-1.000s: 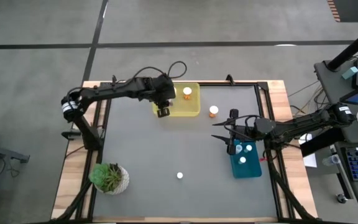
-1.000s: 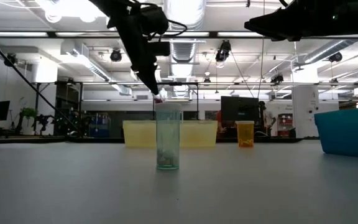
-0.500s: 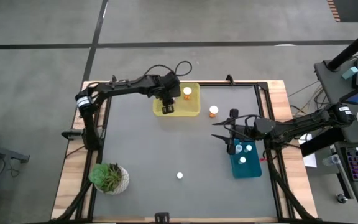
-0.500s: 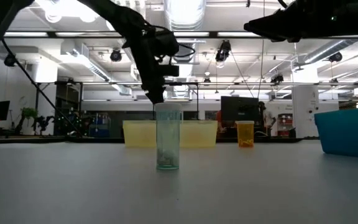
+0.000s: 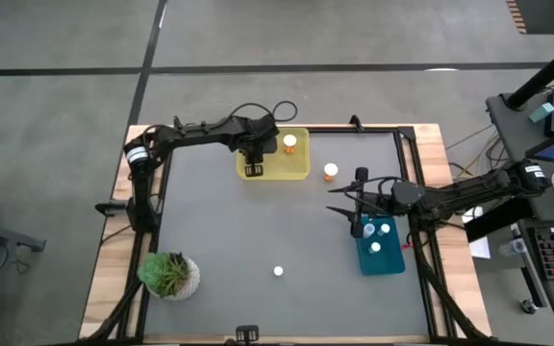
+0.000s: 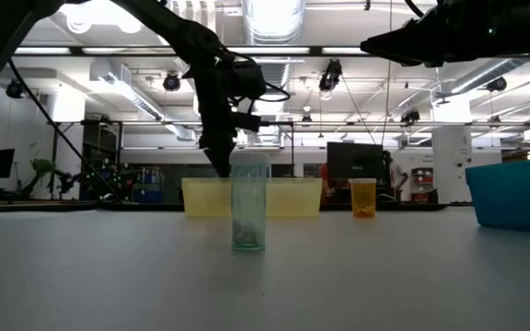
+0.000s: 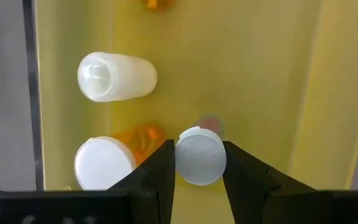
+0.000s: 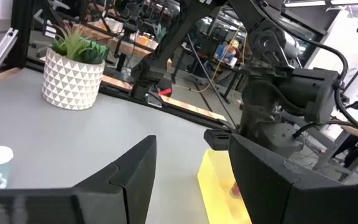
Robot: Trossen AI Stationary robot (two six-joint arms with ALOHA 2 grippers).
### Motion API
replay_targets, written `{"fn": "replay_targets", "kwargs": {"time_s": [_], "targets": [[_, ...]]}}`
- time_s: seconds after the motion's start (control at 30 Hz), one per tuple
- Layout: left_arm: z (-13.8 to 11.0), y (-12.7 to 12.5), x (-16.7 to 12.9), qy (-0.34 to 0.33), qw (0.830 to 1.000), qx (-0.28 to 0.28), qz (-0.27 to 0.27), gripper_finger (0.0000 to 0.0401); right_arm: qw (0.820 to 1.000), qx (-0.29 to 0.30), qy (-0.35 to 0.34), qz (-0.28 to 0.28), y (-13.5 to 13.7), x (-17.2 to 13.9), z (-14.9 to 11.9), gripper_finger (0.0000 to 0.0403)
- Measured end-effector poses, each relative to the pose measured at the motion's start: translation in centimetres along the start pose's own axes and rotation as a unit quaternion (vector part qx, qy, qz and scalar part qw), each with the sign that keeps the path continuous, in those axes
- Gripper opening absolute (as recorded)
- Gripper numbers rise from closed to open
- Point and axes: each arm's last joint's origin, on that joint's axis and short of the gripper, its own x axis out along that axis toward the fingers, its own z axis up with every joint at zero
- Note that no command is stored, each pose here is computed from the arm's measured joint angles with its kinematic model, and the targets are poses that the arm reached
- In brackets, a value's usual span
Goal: Pick and place medicine bottles into bin by pill shape (circle, oval)
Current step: Put the blue pill bottle into the yellow bin, then put the orange pill bottle into the yellow bin
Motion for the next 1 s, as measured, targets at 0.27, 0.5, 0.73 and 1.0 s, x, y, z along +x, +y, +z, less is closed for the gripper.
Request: {"fn": "replay_targets", "kwargs": {"time_s": [0.27, 0.5, 0.73, 1.0], "targets": [[-0.02, 0.02, 0.01, 0.0, 1.0, 0.0, 0.0, 0.0093, 1.0, 0.0, 0.0, 0.0, 0.0, 0.0, 0.0, 0.0194], [-0.06, -0.11, 0.43, 0.008, 1.0, 0.002, -0.004, 0.0093, 1.0, 0.0, 0.0, 0.0, 0.0, 0.01, 0.01, 0.0194], [-0.05, -0.13, 0.47, 0.008, 1.0, -0.001, -0.004, 0.0129, 1.0, -0.001, 0.0, 0.0, 0.0, 0.01, 0.01, 0.0194], [0.02, -0.1, 0.47, 0.005, 1.0, -0.001, -0.003, 0.0154, 1.0, -0.001, 0.0, 0.0, 0.0, 0.01, 0.01, 0.0194]]}}
